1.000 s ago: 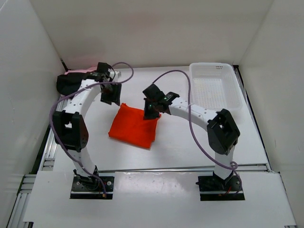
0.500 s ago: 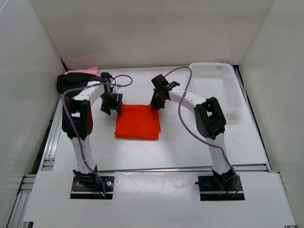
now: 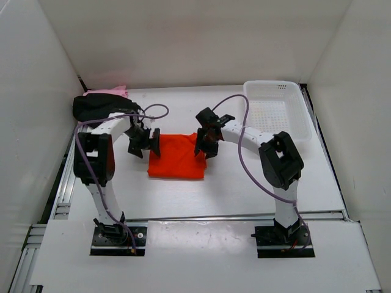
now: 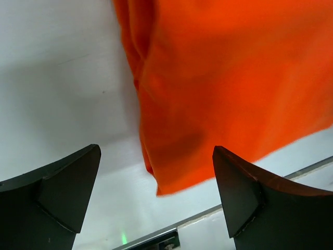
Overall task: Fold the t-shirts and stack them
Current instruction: Put the neatly folded tshirt into the corner of the board with the left arm
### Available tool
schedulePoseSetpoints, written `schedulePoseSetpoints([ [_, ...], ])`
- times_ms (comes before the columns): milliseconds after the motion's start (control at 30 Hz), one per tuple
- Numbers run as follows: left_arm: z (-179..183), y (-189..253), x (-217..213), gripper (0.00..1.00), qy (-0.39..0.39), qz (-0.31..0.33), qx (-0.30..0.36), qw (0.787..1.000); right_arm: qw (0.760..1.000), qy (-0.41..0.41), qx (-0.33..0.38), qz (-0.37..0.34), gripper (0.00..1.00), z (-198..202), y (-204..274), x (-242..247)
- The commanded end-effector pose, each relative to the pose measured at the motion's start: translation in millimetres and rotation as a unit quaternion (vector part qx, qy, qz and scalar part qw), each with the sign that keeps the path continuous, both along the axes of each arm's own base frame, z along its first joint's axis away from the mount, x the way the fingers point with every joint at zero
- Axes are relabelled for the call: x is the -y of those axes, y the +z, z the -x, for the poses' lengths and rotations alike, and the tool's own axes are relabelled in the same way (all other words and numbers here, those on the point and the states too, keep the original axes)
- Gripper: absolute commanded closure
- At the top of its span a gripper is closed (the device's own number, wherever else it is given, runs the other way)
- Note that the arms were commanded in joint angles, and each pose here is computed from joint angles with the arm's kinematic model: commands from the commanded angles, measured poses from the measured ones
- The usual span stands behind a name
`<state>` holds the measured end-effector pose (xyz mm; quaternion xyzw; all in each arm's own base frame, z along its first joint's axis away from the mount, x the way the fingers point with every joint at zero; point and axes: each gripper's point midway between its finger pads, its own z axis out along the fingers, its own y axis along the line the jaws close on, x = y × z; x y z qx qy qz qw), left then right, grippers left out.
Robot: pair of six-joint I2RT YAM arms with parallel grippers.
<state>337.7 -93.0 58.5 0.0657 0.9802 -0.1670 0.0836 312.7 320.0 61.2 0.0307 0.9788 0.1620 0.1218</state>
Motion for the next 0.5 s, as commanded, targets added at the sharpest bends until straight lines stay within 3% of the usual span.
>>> schedulePoseSetpoints([
  [0,9.0,-19.7,7.0,0.00,-0.006,0.019,-0.037,0.999,1.000,-0.001,-0.030,-0.003,0.46,11.9,-11.0,1.0],
  [167,22.5,-33.6,29.3,0.02,-0.023,0.063,-0.082,0.994,0.999,-0.009,-0.042,-0.005,0.47,14.9,-26.1,-5.0],
  [200,28.3,-39.1,33.3,0.10,-0.027,0.066,-0.095,0.993,0.999,-0.007,-0.044,-0.012,0.48,15.9,-28.0,-7.2],
  [267,33.2,-47.1,44.0,0.33,-0.042,0.068,-0.106,0.991,0.999,-0.007,-0.050,-0.020,0.48,16.8,-30.1,-10.9],
  [300,34.1,-50.0,43.9,0.51,-0.041,0.067,-0.111,0.991,0.998,-0.007,-0.050,-0.020,0.50,16.8,-30.1,-10.9],
  [367,34.1,-51.5,51.2,0.68,-0.047,0.080,-0.116,0.989,0.998,-0.016,-0.056,-0.020,0.50,19.0,-34.5,-9.7],
  [400,30.4,-52.7,50.2,0.82,-0.042,0.085,-0.117,0.989,0.998,-0.016,-0.052,-0.024,0.50,17.1,-33.9,-11.3],
  [433,26.1,-49.3,52.6,0.90,-0.043,0.091,-0.111,0.989,0.998,-0.016,-0.051,-0.024,0.50,18.6,-32.2,-10.0],
  [467,24.1,-49.3,48.4,0.90,-0.037,0.092,-0.111,0.989,0.998,-0.022,-0.046,-0.026,0.50,16.7,-28.1,-10.0],
])
